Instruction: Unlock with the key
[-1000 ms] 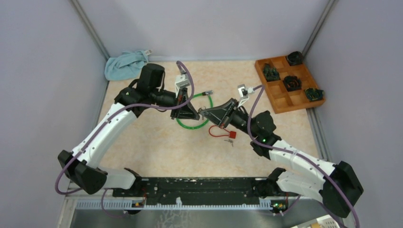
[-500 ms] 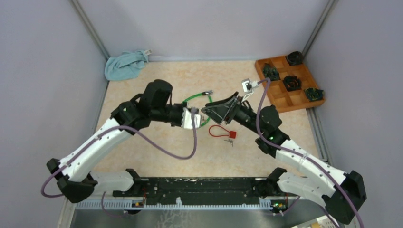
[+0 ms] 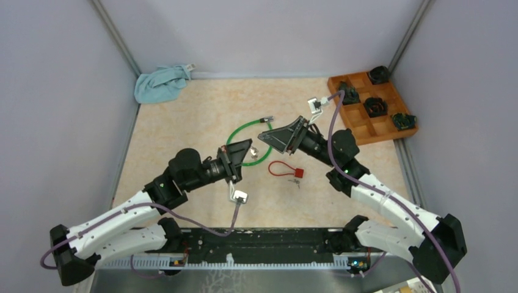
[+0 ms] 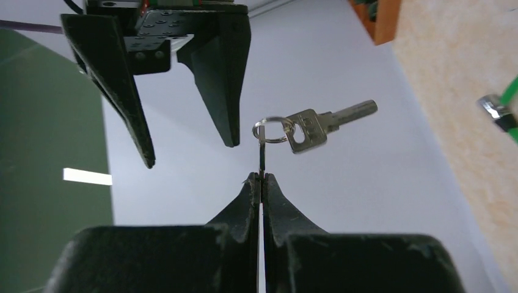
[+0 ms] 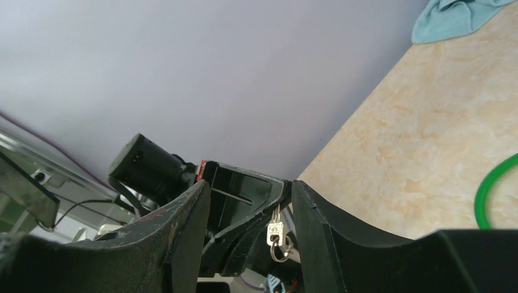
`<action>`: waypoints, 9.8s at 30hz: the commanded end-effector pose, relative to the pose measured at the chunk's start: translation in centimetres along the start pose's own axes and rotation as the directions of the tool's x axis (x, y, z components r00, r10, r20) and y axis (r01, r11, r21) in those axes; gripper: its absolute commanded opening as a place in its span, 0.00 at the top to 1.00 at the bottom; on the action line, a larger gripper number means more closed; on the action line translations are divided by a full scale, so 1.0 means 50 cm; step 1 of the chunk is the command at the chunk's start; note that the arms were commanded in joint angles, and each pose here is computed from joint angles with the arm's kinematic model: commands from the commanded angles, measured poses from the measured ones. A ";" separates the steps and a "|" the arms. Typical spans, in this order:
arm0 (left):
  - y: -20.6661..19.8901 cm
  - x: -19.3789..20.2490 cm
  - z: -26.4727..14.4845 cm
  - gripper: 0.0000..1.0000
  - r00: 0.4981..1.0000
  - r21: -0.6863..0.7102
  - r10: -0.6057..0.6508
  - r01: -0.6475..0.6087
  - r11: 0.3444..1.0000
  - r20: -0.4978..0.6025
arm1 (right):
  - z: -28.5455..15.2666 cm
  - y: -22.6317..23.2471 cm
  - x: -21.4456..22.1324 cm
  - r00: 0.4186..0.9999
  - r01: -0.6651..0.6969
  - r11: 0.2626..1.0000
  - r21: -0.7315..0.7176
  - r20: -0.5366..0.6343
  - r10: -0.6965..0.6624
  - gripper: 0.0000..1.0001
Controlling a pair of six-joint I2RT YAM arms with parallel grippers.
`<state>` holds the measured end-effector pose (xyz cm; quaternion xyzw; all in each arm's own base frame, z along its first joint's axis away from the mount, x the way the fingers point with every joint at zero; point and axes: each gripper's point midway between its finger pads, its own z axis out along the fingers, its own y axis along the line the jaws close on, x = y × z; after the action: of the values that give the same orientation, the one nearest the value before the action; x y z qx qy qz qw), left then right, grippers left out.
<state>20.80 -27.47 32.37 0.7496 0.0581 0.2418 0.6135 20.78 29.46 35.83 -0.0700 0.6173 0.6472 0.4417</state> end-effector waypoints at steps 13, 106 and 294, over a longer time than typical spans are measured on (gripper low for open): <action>0.137 0.036 -0.023 1.00 0.943 -0.215 0.277 -0.313 0.925 -0.184 | 0.015 0.057 -0.020 0.997 -0.062 0.984 -0.165 0.025 0.067 0.57; 0.007 -0.102 -0.002 0.50 -0.406 0.478 -0.870 0.727 -0.493 -0.280 | -0.040 0.022 0.095 0.817 0.348 0.892 -0.289 -0.373 -0.440 1.00; 0.046 0.142 -0.044 1.00 0.776 0.148 -0.621 0.605 0.782 0.110 | -0.068 -0.021 -0.072 0.872 0.484 0.875 0.022 -0.102 -0.479 1.00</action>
<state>25.22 -23.39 34.87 0.7516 0.2875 -0.0686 0.5896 21.70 25.07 34.24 -0.2331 0.6409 0.5372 0.4963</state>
